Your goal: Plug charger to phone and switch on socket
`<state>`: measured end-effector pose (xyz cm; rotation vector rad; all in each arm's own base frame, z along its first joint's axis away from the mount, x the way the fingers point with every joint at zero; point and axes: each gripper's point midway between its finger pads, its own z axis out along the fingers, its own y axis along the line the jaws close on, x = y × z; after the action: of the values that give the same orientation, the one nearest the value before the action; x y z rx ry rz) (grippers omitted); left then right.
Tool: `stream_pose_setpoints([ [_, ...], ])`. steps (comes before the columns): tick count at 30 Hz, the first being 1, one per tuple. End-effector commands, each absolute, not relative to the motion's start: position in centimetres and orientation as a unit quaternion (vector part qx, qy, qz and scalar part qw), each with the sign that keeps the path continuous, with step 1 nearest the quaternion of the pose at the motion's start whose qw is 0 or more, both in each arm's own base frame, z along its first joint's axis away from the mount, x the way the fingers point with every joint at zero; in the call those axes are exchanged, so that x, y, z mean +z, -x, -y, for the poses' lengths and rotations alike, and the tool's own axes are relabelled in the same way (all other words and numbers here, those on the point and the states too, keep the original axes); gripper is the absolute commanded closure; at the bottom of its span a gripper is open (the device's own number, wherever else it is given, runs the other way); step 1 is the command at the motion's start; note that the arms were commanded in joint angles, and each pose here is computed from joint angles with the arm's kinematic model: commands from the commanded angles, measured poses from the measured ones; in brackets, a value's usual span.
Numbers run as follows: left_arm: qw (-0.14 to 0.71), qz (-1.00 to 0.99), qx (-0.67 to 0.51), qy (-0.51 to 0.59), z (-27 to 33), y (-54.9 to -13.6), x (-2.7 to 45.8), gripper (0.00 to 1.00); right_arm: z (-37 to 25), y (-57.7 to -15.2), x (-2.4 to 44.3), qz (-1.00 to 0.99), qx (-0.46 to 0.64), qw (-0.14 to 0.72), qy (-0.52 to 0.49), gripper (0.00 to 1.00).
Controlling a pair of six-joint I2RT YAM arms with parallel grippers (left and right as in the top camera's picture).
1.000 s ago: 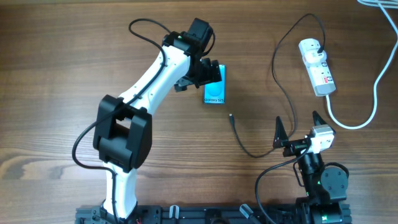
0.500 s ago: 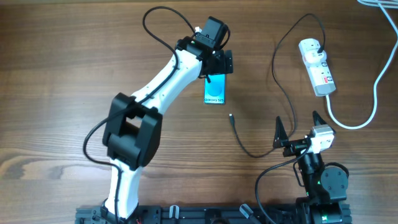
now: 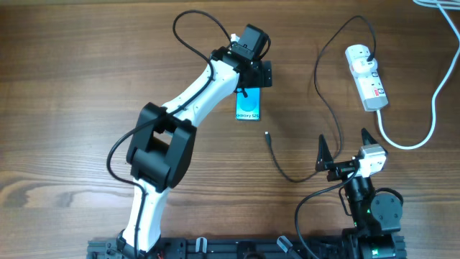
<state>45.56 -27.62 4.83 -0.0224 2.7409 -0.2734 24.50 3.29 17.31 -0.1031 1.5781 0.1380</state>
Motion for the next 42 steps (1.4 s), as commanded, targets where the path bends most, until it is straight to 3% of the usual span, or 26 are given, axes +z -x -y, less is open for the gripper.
stream_pose_setpoints([
  [1,0.166,-0.984,-0.068,-0.006,27.5,-44.9,1.4,0.00,-3.2,-24.5,17.3,-0.709,0.062,0.701,0.042,0.00],
  [28,0.126,-0.991,-0.021,-0.028,27.6,-42.1,-1.5,0.01,-3.2,-24.5,17.3,-0.709,0.062,0.701,0.042,0.00],
  [42,0.122,-0.992,-0.019,-0.029,27.5,-42.0,-1.5,0.18,-3.2,-24.5,17.3,-0.709,0.062,0.701,0.042,0.00],
])
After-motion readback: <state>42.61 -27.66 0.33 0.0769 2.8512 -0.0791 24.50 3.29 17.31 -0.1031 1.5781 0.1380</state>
